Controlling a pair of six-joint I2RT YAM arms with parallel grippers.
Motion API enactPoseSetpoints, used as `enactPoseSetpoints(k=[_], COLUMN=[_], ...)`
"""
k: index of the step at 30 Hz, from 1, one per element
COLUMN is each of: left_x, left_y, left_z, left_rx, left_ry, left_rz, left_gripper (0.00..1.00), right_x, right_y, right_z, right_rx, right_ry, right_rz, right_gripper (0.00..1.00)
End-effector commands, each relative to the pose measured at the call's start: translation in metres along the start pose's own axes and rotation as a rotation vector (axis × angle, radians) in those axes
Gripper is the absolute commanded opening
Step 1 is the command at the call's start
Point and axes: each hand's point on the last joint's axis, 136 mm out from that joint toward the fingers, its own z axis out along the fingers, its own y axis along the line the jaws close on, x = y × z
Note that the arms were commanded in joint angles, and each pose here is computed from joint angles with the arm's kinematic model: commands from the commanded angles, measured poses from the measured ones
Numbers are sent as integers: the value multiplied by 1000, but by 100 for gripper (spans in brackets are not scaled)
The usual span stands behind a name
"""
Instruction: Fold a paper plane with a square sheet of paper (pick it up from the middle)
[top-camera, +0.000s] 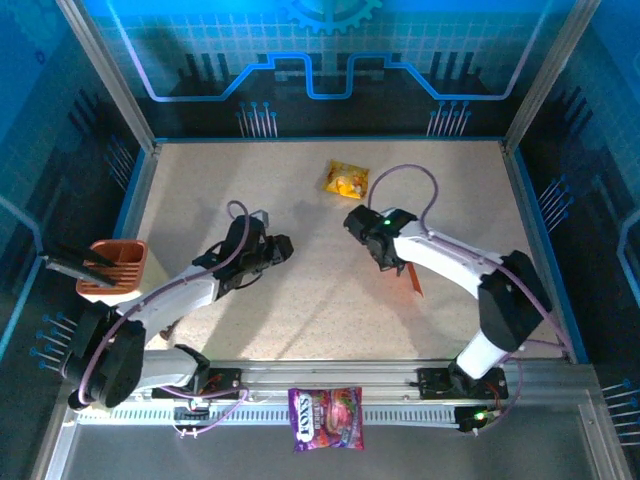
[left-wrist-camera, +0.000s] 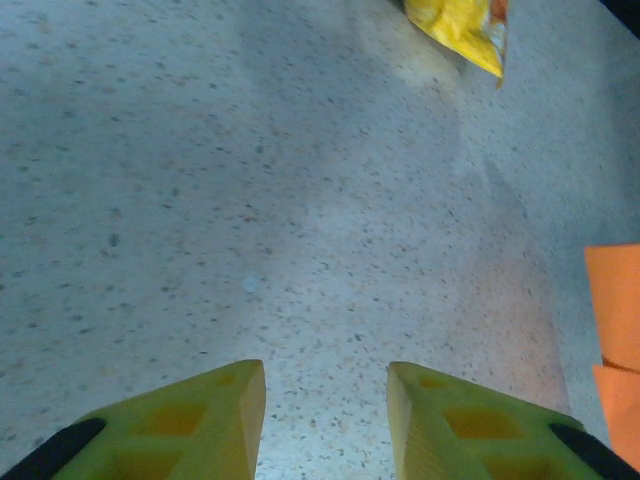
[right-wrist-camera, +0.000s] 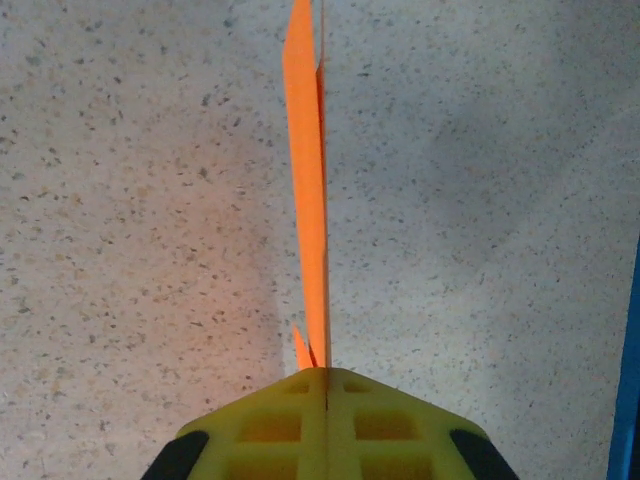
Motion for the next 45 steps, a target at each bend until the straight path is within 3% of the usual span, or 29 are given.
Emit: enactPoseSetpoints(k=[1, 5, 11, 14, 16, 20, 22, 24, 27, 33, 45], left_x=[-17, -22, -23, -18, -15, -7, -2, 5, 21, 59, 98], left_y=[5, 11, 15, 13, 10, 5, -2, -11, -27, -58, -72], left_z=[-12, -21, -30, -30, -27, -19, -12, -4, 13, 43, 69], left_rx=[-15, -39, -53, -36, -19, 15, 49, 74, 104, 169, 214], left_ry=[-93, -125, -143, -120, -96, -57, -25, 16, 108, 265, 434], left_rz=[-46, -51, -54, -60, -62, -91, -94, -81, -38, -1, -51], left_gripper=[38, 39, 38, 38, 37, 34, 33, 33, 33, 32, 32], right_x=[3, -1, -18, -30, -38, -54, -51, -44, -27, -5, 5], right_y=[20, 77, 161, 181, 191, 180, 164, 148, 129, 112, 120], right_z=[3, 5, -18, -31, -46, -73, -71, -62, -37, -6, 23], right_rx=[59, -39, -443, -676, -906, -1262, -1280, -1244, -1186, -1229, -1183], right_ry=[35, 77, 101, 116, 138, 126, 103, 99, 129, 199, 271], right_rz=[-36, -75, -21, 60, 145, 313, 345, 362, 412, 531, 540], right_gripper=[4, 4, 9, 16, 25, 38, 43, 41, 30, 12, 7])
